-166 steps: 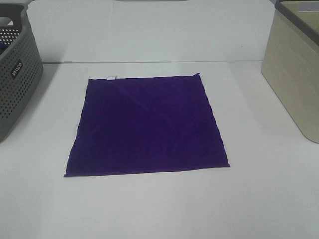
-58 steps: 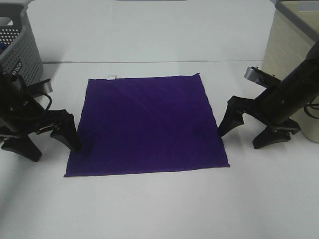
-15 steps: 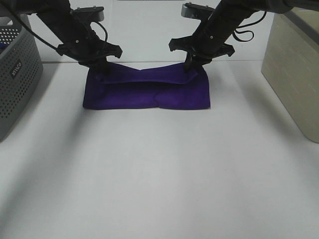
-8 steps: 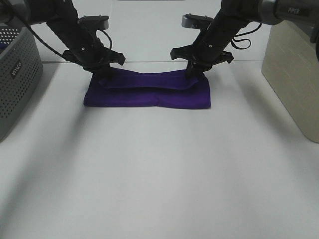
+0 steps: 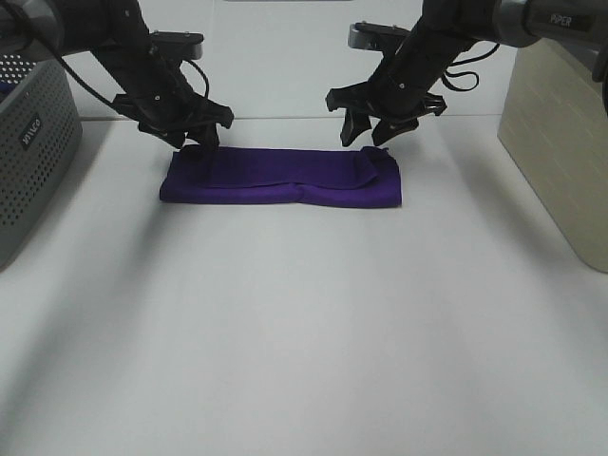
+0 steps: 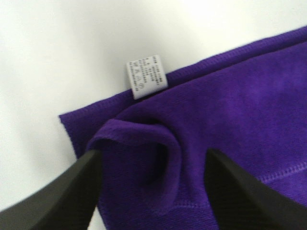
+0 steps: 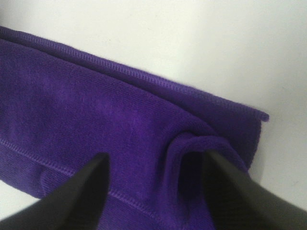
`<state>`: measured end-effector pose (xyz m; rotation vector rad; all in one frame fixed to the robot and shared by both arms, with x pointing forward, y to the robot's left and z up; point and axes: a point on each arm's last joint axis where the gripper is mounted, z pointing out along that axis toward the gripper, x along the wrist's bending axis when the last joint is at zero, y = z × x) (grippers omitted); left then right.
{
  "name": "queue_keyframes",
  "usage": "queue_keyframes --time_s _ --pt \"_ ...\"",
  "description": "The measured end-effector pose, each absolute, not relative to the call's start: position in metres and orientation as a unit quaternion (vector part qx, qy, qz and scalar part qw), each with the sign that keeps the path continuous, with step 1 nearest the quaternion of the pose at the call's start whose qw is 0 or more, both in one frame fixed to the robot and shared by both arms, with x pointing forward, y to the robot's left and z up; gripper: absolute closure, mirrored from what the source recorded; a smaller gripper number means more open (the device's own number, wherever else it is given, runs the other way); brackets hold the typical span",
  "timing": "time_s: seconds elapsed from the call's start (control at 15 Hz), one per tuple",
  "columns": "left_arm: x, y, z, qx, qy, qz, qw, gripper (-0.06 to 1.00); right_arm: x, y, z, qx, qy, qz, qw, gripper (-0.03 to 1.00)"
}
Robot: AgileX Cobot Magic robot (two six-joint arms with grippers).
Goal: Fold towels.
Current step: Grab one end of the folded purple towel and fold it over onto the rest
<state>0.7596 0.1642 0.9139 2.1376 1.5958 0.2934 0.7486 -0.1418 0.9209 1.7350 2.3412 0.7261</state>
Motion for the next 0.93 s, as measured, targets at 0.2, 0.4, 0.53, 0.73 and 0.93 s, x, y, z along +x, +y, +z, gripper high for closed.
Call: queue_keyframes --time_s 0.2,0.4,0.53,0.73,0.93 --pt "0.759 0.172 0.916 0.766 0.603 0.117 0.189 0.24 0.746 -0.145 0.920 0.570 0.789 0.218 0.071 0.22" --pt "0.757 0.183 0.934 0.752 0.628 0.060 0.189 0.23 0.741 -0.144 0.933 0.568 0.799 0.193 0.034 0.21" --pt "0.759 0.210 0.936 0.730 0.649 0.002 0.214 0.23 0.735 -0.143 0.949 0.563 0.808 0.174 0.007 0.21" --pt "0.763 0.249 0.925 0.699 0.674 -0.046 0.234 0.23 0.738 -0.142 0.977 0.559 0.805 0.196 0.023 0.21" --pt "0.765 0.257 0.907 0.688 0.679 -0.077 0.245 0.23 0.736 -0.142 0.987 0.563 0.801 0.202 0.026 0.21"
